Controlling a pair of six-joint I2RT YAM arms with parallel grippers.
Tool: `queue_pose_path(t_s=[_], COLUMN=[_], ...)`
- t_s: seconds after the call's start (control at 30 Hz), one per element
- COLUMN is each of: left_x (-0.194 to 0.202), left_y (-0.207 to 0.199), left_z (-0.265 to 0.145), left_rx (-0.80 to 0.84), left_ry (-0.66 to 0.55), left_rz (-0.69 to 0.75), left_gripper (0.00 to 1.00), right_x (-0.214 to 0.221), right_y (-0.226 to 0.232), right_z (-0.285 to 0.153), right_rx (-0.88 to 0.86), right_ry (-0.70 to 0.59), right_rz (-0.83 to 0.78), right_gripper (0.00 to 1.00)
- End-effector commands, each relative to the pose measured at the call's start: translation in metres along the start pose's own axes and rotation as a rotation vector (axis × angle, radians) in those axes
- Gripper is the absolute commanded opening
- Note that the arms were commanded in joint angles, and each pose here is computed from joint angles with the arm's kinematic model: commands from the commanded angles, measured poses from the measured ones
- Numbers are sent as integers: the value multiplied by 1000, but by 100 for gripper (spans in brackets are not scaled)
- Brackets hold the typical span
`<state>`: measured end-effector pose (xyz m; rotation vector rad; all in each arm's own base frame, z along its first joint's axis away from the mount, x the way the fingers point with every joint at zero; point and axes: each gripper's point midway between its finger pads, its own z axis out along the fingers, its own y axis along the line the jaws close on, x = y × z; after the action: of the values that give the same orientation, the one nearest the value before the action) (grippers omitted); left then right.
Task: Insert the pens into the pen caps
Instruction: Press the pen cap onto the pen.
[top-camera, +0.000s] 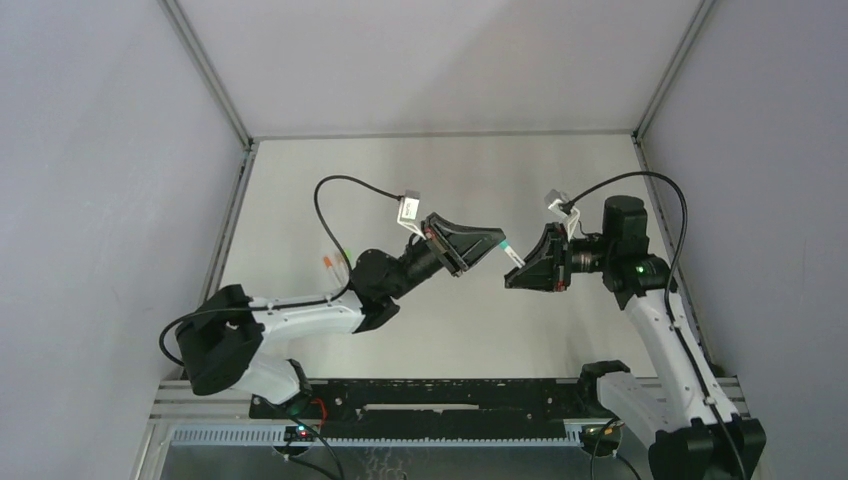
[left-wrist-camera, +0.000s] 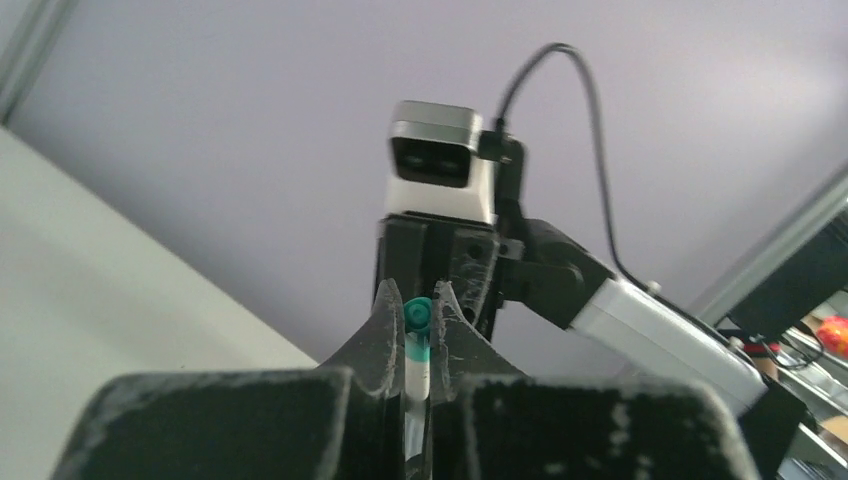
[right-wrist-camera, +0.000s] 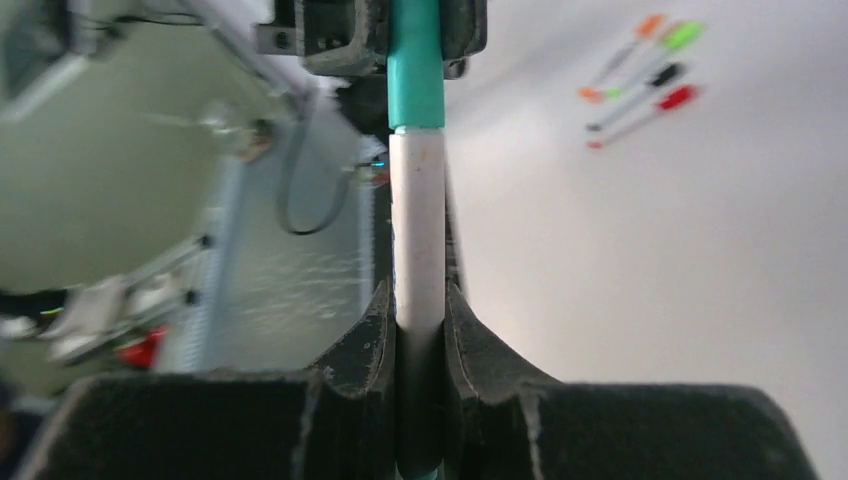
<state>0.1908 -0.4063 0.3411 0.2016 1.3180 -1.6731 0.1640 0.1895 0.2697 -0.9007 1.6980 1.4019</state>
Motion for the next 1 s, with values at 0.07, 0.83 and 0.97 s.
queue_pose_path(t_s=[0.07,0.83,0.97], left_x=[167,241,239], left_y=[-21,-3,-12], left_z=[-77,-140,-148], left_rx=[219,61,110], left_ry=[645,995,1005], left_rz=[-155,-213,-225], left_gripper=[0,0,0], right_x=[-29,-60,-57], right_y=[38,0,1], right_z=[0,-19,-22], right_rx=[-313,86,21], right_ry=[6,-159,-157], right_rz=[-52,-188,-149], right_gripper=[0,0,0])
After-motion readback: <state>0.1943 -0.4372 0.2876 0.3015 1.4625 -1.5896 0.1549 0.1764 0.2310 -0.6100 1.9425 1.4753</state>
